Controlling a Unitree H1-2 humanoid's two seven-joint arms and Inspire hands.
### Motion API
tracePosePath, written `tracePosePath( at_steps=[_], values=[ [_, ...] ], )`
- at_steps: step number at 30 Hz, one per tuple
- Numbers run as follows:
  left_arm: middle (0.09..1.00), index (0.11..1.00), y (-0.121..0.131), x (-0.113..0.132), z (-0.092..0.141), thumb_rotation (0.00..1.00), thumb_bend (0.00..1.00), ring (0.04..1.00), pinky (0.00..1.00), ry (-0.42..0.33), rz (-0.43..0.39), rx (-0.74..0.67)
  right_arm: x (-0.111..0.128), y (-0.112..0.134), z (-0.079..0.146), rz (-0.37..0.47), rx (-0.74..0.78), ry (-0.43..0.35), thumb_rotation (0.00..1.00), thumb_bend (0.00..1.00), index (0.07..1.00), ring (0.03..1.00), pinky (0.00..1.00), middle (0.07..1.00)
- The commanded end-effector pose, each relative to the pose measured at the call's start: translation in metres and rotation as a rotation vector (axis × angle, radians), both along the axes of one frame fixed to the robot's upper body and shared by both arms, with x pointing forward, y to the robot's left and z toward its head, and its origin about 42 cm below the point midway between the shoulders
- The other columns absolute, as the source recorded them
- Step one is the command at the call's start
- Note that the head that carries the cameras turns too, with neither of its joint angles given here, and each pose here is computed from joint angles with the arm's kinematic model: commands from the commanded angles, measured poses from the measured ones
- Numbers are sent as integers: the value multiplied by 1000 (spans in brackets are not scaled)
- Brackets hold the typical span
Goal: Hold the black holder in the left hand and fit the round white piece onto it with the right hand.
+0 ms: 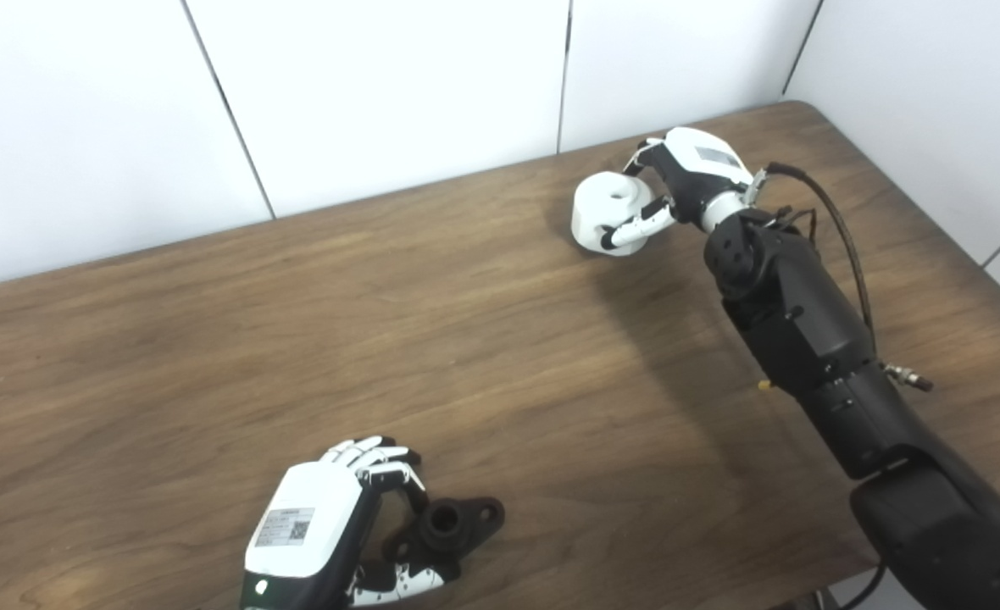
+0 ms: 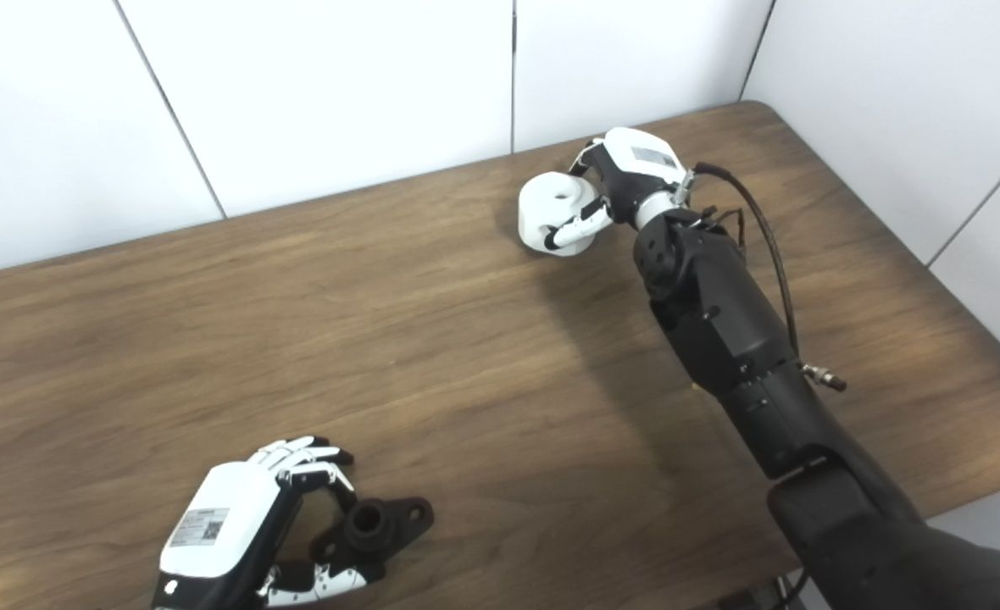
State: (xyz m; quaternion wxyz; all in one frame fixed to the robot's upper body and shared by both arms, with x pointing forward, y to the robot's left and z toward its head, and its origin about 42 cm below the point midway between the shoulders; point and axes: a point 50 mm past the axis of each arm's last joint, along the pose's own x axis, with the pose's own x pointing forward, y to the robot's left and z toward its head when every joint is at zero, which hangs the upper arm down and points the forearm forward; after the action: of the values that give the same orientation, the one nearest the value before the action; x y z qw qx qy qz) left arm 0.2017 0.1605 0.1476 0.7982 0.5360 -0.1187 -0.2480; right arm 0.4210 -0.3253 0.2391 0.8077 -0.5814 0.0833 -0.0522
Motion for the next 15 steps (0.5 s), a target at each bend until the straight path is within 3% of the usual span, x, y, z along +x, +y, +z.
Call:
tracePosePath(
  at_steps=[1, 3, 4, 6, 15],
  values=[
    [761, 486, 13, -8, -12, 50, 522, 849, 851, 79, 32, 67, 8, -2, 34, 3, -29, -111, 307, 699, 605, 975, 889, 912],
    [761, 486, 13, -8, -12, 50, 522, 849, 852, 79, 32, 66, 8, -2, 34, 5, -32, -112, 304, 698, 596, 974, 890, 909],
    [760, 486, 13, -8, -12, 50, 522, 848, 852, 78, 32, 63, 8, -2, 33, 7, -34, -114, 219, 590, 535, 973, 889, 907],
    [758, 485, 13, -8, -12, 50, 522, 844, 849, 76, 33, 60, 8, -2, 33, 10, -32, -120, 175, 536, 503, 970, 888, 901],
    [759, 485, 13, -8, -11, 50, 522, 845, 851, 74, 31, 62, 7, -2, 31, 12, -35, -119, 157, 516, 490, 964, 877, 894]
  ],
)
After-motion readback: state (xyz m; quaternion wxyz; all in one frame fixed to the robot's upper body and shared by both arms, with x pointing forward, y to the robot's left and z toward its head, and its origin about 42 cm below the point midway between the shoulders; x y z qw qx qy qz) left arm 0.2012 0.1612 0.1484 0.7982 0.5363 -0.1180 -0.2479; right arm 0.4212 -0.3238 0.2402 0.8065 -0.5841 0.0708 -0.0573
